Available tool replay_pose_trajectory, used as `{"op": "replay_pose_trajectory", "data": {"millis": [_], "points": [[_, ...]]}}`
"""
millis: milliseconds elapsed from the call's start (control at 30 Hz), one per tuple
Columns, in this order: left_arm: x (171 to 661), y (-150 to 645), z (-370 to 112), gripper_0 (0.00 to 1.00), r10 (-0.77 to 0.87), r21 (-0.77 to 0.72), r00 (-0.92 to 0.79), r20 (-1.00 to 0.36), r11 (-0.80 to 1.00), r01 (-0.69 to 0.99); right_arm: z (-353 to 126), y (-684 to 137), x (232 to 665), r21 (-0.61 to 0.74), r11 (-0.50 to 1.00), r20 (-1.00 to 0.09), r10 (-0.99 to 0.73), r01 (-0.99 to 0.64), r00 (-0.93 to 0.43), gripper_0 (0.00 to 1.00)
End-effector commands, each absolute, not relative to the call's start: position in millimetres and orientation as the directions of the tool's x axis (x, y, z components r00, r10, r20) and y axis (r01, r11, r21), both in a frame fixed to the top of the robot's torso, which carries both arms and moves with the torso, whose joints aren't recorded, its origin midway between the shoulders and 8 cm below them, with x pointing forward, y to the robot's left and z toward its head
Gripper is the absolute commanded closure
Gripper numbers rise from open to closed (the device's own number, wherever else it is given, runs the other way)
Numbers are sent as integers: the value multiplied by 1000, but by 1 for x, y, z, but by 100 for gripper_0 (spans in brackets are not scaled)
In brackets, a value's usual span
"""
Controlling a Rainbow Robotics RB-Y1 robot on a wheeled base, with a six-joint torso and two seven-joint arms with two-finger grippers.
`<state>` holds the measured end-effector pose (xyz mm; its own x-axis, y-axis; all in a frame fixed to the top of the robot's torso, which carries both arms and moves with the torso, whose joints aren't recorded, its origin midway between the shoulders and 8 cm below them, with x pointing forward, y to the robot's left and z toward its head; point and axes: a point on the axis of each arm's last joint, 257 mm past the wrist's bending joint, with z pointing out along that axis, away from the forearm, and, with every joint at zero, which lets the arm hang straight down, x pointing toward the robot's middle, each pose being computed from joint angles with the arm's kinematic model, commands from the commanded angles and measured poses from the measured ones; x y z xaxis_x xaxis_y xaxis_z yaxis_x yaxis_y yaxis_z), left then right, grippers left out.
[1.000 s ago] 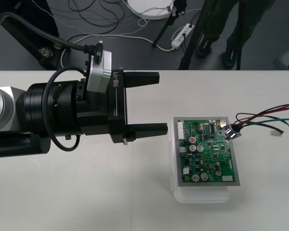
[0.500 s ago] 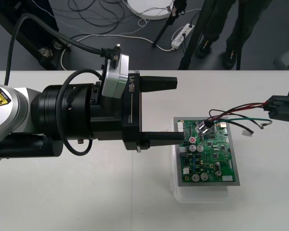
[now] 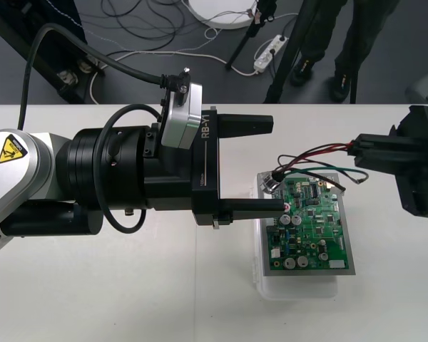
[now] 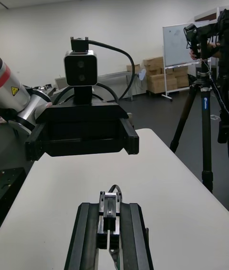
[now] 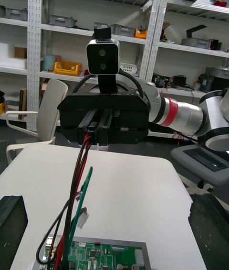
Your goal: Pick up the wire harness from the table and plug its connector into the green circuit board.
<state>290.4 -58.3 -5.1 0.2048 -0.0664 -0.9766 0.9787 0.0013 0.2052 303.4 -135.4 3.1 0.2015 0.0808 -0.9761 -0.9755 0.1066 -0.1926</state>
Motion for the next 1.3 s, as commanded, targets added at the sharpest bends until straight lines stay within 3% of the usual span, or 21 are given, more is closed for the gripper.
{"op": "replay_pose_trajectory", "data": {"millis": [33,1300], "points": [[281,-71,18,0,-115,284,282,-952,5,959,13,-115,292,-245,79,-966,61,-966,250,100],[280,-75,21,0,-132,280,279,-951,13,960,18,-63,285,-390,59,-916,78,-919,394,100]]}}
